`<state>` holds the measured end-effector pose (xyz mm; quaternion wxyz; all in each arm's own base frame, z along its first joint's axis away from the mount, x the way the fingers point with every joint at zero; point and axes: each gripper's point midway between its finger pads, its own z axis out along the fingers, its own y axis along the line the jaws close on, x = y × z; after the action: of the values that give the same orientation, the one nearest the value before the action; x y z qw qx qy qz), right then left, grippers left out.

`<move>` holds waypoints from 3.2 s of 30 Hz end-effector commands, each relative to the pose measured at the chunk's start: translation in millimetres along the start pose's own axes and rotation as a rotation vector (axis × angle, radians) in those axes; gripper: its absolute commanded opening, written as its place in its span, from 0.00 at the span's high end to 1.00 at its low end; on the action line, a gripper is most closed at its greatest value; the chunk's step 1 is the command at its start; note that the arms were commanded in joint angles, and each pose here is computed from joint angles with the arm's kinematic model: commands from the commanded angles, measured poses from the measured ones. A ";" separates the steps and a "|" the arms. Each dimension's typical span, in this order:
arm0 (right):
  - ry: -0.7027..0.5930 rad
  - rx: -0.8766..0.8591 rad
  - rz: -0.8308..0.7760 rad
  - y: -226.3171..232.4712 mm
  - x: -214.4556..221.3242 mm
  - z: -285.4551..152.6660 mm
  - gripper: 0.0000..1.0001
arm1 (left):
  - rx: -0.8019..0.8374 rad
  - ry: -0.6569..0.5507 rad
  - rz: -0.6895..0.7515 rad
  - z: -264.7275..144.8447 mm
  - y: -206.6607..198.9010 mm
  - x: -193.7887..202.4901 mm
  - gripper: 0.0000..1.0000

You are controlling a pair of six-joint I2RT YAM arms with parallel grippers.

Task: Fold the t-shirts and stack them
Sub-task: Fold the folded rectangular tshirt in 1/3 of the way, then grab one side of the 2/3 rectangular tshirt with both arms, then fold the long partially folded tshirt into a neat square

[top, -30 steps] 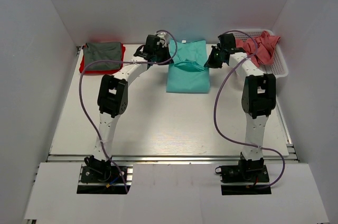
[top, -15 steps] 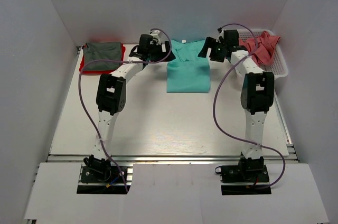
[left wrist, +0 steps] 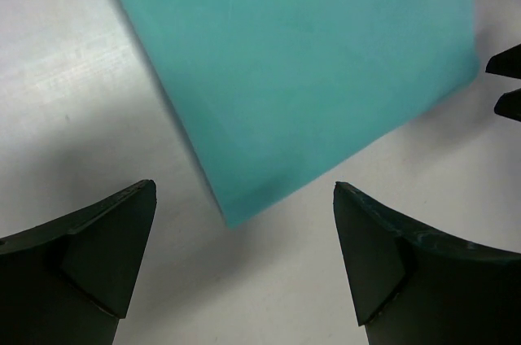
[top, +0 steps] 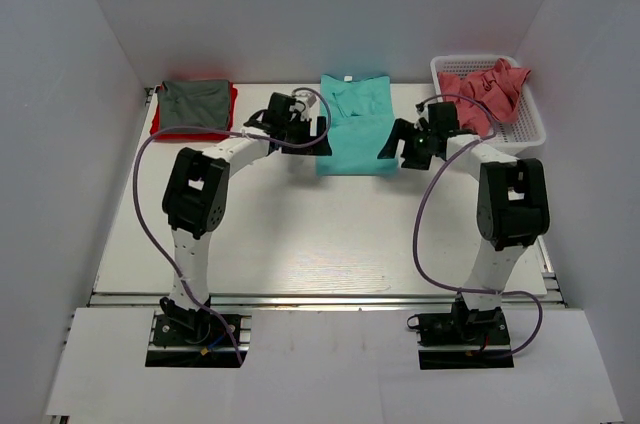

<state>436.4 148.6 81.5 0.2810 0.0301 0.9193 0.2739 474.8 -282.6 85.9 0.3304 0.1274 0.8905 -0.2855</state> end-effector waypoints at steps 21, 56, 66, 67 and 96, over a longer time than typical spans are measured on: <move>0.066 0.086 0.140 -43.7 37.2 41.8 0.54 | -0.036 0.231 -0.006 25.1 5.7 94.9 0.62; 0.172 -0.238 0.035 82.2 105.9 -165.3 1.00 | 0.276 -0.032 0.007 -199.7 -135.3 82.8 1.00; 0.223 -0.342 0.095 99.4 66.4 -137.4 1.00 | -0.034 -0.107 -0.139 -182.1 -89.6 38.2 1.00; 0.225 -0.348 0.096 99.9 63.2 -135.2 1.00 | -0.084 -0.135 -0.155 -180.0 -81.5 30.7 1.00; 0.069 -0.389 0.156 24.8 -141.0 31.0 0.32 | -0.098 -0.275 -0.140 17.7 40.2 -154.3 0.30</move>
<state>530.8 162.2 128.8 0.1743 0.0553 0.8699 0.4580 586.8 -271.1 145.7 0.4116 -0.0036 0.8790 -0.2406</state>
